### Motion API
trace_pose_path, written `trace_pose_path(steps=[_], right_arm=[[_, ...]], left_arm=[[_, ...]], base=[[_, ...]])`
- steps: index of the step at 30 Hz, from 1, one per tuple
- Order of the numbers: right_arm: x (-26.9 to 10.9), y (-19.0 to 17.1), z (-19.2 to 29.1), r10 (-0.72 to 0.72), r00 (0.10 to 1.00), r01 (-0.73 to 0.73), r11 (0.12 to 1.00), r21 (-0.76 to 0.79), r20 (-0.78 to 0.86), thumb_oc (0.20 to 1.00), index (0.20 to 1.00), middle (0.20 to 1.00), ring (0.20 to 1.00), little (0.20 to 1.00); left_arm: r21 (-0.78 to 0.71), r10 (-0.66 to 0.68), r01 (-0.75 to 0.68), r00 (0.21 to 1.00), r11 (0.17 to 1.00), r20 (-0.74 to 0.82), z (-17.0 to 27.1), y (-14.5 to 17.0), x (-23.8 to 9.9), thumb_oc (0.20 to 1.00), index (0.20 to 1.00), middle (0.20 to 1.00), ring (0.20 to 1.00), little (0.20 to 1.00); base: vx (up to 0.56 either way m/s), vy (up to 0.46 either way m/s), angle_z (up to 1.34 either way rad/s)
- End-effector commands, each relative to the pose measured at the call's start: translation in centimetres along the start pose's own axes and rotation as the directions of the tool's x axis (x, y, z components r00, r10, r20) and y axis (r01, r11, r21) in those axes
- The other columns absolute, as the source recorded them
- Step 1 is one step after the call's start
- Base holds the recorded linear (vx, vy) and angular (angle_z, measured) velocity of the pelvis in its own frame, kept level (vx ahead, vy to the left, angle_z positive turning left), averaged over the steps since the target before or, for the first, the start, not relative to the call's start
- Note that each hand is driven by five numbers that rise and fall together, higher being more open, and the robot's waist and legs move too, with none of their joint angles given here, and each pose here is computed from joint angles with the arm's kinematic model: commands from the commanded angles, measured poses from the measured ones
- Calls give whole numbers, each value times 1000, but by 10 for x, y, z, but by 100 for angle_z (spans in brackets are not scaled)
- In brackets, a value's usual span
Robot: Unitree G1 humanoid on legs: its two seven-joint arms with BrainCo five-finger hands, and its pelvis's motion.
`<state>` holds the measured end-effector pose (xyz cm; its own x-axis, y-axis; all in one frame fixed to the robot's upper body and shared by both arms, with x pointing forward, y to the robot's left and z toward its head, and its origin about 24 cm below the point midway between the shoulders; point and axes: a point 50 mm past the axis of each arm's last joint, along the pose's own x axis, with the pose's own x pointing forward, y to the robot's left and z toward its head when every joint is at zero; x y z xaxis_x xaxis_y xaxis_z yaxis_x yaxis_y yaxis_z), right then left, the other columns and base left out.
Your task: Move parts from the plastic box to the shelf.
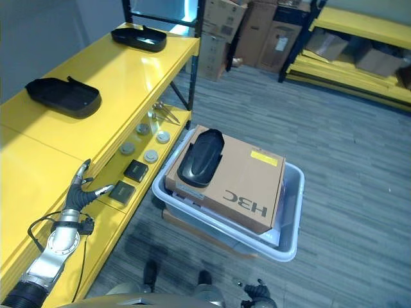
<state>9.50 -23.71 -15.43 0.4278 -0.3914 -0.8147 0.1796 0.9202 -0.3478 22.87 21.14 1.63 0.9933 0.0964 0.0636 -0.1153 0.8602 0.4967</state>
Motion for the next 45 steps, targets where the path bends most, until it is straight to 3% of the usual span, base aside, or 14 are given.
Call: trace_pose_path(steps=[1, 2, 3, 5, 6, 8, 11, 12, 14, 16, 22, 25, 33, 45], right_arm=[[-4, 3, 83, 17, 927, -3, 999, -38, 375, 1000, 1000, 1000, 1000, 1000], [-9, 3, 95, 17, 901, 0, 999, -39, 434, 1000, 1000, 1000, 1000, 1000], [-29, 5, 129, 42, 784, 17, 996, -90, 619, 1000, 1000, 1000, 1000, 1000], [-38, 5, 136, 61, 734, 24, 993, -115, 676, 1000, 1000, 1000, 1000, 1000], [-62, 3, 154, 75, 591, 60, 989, -137, 803, 1000, 1000, 1000, 1000, 1000], [-86, 2, 168, 77, 456, 79, 989, -127, 886, 1000, 1000, 1000, 1000, 1000], [-105, 0, 175, 79, 357, 79, 990, -114, 931, 1000, 1000, 1000, 1000, 1000], [-125, -2, 185, 84, 250, 50, 994, -99, 965, 1000, 1000, 1000, 1000, 1000], [-141, -4, 196, 87, 164, 11, 996, -90, 983, 1000, 1000, 1000, 1000, 1000], [-149, -3, 205, 80, 117, -7, 997, -79, 990, 1000, 1000, 1000, 1000, 1000], [-149, -1, 246, 22, 76, -6, 1000, -21, 997, 1000, 1000, 1000, 1000, 1000], [-147, -2, 294, -96, 53, 36, 995, 94, 994, 1000, 1000, 1000, 1000, 1000], [-151, -15, 374, -243, 36, 215, 949, 230, 969, 1000, 1000, 1000, 1000, 1000], [-115, -39, 397, -412, 265, 414, 865, 283, 872, 1000, 1000, 1000, 1000, 1000]], left_arm=[[18, 10, -10, 1000, 1000, 29, 3, -3, 9, 1000, 1000, 1000, 1000, 1000], [37, 1, -2, 1000, 999, 18, -1, -4, 8, 1000, 1000, 1000, 1000, 1000], [73, 3, -3, 1000, 997, -4, -8, -6, 5, 1000, 1000, 1000, 1000, 1000], [83, 17, -15, 1000, 996, -23, -14, -6, 2, 1000, 1000, 1000, 1000, 1000], [81, -5, 10, 998, 997, -67, -23, -16, -5, 1000, 1000, 1000, 1000, 1000], [120, -47, 58, 995, 991, -88, -30, -24, -9, 1000, 1000, 1000, 1000, 1000], [145, -96, 109, 991, 983, -95, -33, -34, -13, 1000, 1000, 1000, 1000, 1000], [143, -133, 147, 985, 979, -106, -34, -43, -20, 1000, 1000, 1000, 1000, 1000], [143, -166, 185, 977, 972, -138, -40, -49, -28, 1000, 1000, 1000, 1000, 1000], [105, -181, 207, 960, 973, -213, -51, -57, -38, 1000, 1000, 1000, 1000, 1000], [66, -201, 246, 896, 967, -396, -80, -68, -59, 1000, 1000, 1000, 1000, 1000], [41, -215, 273, 834, 961, -508, -99, -71, -66, 1000, 1000, 1000, 1000, 1000], [104, -174, 274, 818, 956, -548, -107, -63, -52, 1000, 1000, 1000, 1000, 1000], [80, -190, 276, 816, 958, -546, -101, -77, -43, 1000, 1000, 1000, 1000, 1000]], base=[[-54, 103, -49], [-101, 114, -52], [-51, 88, -81], [-18, 68, -115], [-18, 54, -91], [9, 6, -41], [40, -45, -2], [36, -61, 11], [28, -70, 12], [9, -70, 14], [-22, -58, 13], [-151, -47, 31], [-94, -14, 27], [-4, -5, 17]])
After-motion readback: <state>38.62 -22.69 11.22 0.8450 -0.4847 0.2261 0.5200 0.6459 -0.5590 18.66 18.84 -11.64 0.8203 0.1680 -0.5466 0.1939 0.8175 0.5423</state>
